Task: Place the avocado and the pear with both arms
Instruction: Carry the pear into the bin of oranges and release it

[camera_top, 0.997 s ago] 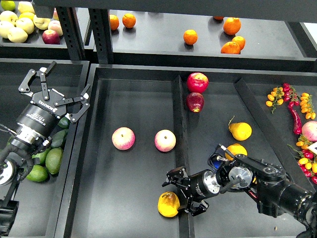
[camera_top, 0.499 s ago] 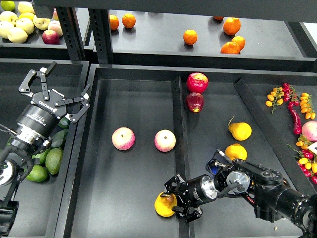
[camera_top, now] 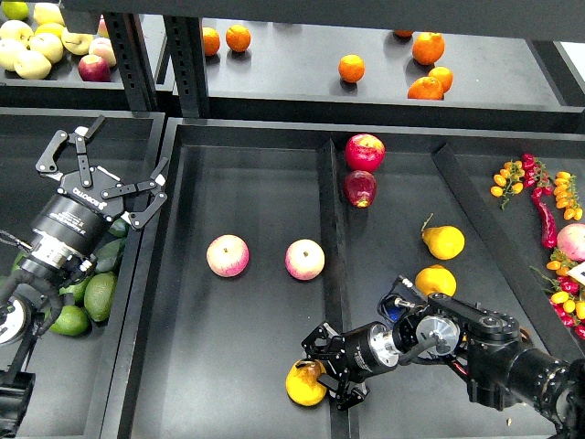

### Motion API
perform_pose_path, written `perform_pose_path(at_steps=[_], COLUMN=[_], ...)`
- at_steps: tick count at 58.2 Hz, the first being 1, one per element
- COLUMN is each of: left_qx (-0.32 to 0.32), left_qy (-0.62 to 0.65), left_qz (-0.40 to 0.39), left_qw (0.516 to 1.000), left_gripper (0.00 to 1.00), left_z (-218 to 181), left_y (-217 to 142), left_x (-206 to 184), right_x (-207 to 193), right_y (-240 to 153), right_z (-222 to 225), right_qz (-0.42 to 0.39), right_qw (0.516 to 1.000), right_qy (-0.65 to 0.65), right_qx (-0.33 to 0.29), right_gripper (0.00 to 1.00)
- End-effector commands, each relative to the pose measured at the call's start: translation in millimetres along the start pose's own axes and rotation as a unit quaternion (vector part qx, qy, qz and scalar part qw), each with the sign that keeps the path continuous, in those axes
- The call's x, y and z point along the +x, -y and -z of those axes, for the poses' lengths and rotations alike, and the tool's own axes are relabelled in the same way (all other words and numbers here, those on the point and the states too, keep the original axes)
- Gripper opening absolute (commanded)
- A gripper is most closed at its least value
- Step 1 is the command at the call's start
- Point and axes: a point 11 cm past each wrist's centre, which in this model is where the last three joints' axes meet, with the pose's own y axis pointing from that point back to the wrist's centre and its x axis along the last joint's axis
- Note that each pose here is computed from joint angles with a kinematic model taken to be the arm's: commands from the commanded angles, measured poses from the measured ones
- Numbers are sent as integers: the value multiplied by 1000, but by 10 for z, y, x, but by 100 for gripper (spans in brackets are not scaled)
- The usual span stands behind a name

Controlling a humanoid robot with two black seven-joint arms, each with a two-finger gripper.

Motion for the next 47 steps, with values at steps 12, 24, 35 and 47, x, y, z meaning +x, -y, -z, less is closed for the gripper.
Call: perform_pose_path(at_steps=[12,24,35,47], left_qx=[2,2,4,5], left_qy=[-1,-1,0,-1], left_qz=[-1,-1,0,0], left_qw=[1000,1000,1000,1000], left_gripper=[100,100,100,100], left_z=[10,10,17,27], left_y=[0,0,1,3], left_x=[6,6,4,3], right_x=[56,201,497,861], right_y=[-179,-445,-887,-1304], right_z=[289,473,442,66], right_qz=[-5,-22,-56,-104], right_qw=[999,998,996,992], right_qy=[0,-3,10,42], right_qx=[35,57,73,60], right_gripper=[18,18,18,19])
